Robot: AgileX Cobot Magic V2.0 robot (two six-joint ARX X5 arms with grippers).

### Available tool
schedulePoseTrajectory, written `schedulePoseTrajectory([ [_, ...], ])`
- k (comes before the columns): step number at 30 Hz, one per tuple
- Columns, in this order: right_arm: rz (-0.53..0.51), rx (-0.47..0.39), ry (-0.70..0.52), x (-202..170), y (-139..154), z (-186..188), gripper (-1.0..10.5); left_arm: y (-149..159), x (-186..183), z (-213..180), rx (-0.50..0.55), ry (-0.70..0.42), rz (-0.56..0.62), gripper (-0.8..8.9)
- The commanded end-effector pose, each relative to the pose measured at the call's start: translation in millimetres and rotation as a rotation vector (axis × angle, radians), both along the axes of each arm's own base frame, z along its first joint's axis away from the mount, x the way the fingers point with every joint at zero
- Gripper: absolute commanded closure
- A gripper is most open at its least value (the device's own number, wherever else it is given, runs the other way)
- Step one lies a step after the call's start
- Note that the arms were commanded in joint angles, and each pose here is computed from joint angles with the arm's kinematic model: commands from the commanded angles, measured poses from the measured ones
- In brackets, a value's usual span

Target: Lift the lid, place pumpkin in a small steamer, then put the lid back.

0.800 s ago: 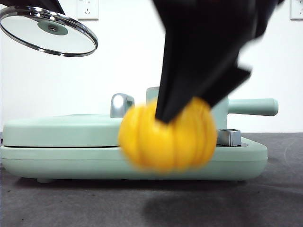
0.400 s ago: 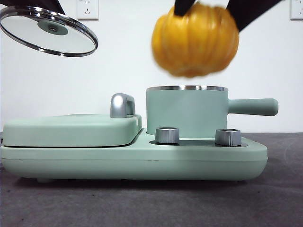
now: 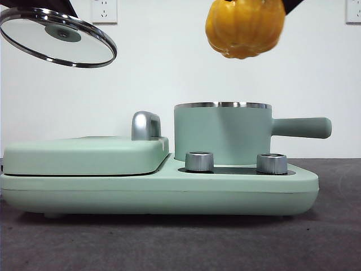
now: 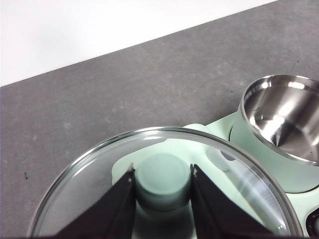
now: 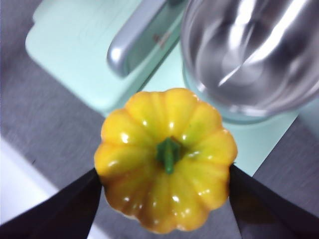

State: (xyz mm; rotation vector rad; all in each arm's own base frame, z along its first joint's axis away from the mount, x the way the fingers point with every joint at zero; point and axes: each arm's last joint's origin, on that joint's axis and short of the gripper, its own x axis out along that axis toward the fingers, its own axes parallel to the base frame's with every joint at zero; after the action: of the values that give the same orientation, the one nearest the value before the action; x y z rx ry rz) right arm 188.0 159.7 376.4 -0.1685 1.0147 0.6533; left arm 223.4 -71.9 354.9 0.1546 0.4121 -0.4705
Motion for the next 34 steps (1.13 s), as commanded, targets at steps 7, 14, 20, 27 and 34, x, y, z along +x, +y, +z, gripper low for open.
schedulePoseTrajectory([
  [7,-0.001,-0.100,-0.108,51,12,9,6.6,0,0,9,-0.021,-0.043,-0.001,8.03],
  [14,-0.002,-0.141,-0.097,92,25,-11,6.6,0,0,9,-0.021,-0.043,-0.001,8.03],
  [20,-0.021,-0.170,-0.110,120,33,-34,6.6,0,0,9,-0.021,-0.044,-0.002,8.03],
  [27,-0.013,-0.179,-0.110,138,41,-54,6.6,-1,0,10,-0.024,-0.054,-0.002,8.03],
  [34,0.010,-0.196,-0.092,151,49,-74,6.6,-1,1,11,-0.028,-0.067,-0.002,8.03],
])
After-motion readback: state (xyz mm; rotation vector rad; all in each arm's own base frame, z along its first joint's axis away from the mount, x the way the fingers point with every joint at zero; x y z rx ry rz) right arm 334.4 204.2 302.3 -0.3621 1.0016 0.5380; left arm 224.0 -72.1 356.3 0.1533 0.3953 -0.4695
